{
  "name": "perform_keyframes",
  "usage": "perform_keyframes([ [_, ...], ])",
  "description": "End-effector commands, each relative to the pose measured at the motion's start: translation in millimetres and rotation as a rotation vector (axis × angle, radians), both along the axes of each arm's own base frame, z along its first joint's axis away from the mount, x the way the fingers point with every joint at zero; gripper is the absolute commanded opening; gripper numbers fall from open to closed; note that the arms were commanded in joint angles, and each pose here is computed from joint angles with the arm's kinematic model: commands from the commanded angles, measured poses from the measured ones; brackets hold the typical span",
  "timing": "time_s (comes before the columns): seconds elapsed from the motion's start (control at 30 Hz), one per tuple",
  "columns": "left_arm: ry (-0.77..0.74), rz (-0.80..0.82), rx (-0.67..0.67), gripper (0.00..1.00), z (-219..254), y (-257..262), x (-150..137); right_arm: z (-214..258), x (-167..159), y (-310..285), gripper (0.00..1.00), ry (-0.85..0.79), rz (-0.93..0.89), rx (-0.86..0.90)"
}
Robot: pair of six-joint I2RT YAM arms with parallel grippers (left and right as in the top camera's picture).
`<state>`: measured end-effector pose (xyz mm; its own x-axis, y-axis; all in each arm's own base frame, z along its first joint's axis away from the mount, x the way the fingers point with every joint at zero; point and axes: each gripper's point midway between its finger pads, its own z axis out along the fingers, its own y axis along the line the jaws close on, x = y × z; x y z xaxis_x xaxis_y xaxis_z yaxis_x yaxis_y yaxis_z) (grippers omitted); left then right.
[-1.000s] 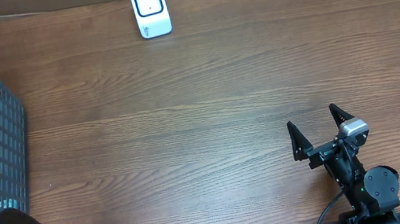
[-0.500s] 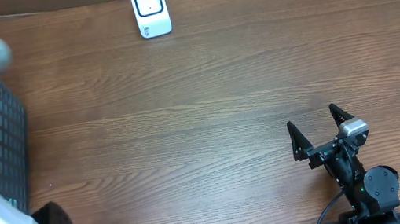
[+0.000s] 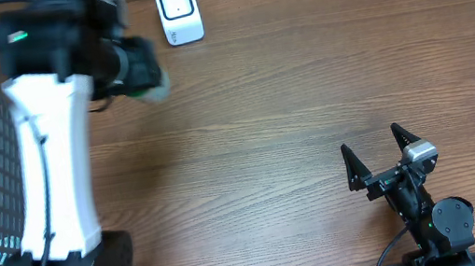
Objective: Scan the item barcode
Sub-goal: 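Carry the jar to the white scanner with the left gripper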
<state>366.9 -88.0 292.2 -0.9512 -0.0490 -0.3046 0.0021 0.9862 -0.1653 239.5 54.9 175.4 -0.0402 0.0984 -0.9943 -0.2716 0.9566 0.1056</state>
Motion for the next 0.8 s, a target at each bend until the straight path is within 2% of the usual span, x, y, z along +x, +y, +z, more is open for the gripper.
perform_keyframes([
  [0.0, 0.105, -0.041, 0.058, 0.41, -47.0, -16.9, 2.6, -2.2, 0.1, -0.3, 1.00, 0.000, 0.000, 0.008],
  [0.37, 0.255, -0.081, 0.101, 0.42, -157.2, -45.7, 13.0, -2.2, 0.1, -0.3, 1.00, 0.000, 0.000, 0.008],
  [0.77, 0.321, -0.037, 0.115, 0.41, -224.9, -52.7, 32.0, -2.2, 0.1, -0.3, 1.00, 0.000, 0.000, 0.008],
])
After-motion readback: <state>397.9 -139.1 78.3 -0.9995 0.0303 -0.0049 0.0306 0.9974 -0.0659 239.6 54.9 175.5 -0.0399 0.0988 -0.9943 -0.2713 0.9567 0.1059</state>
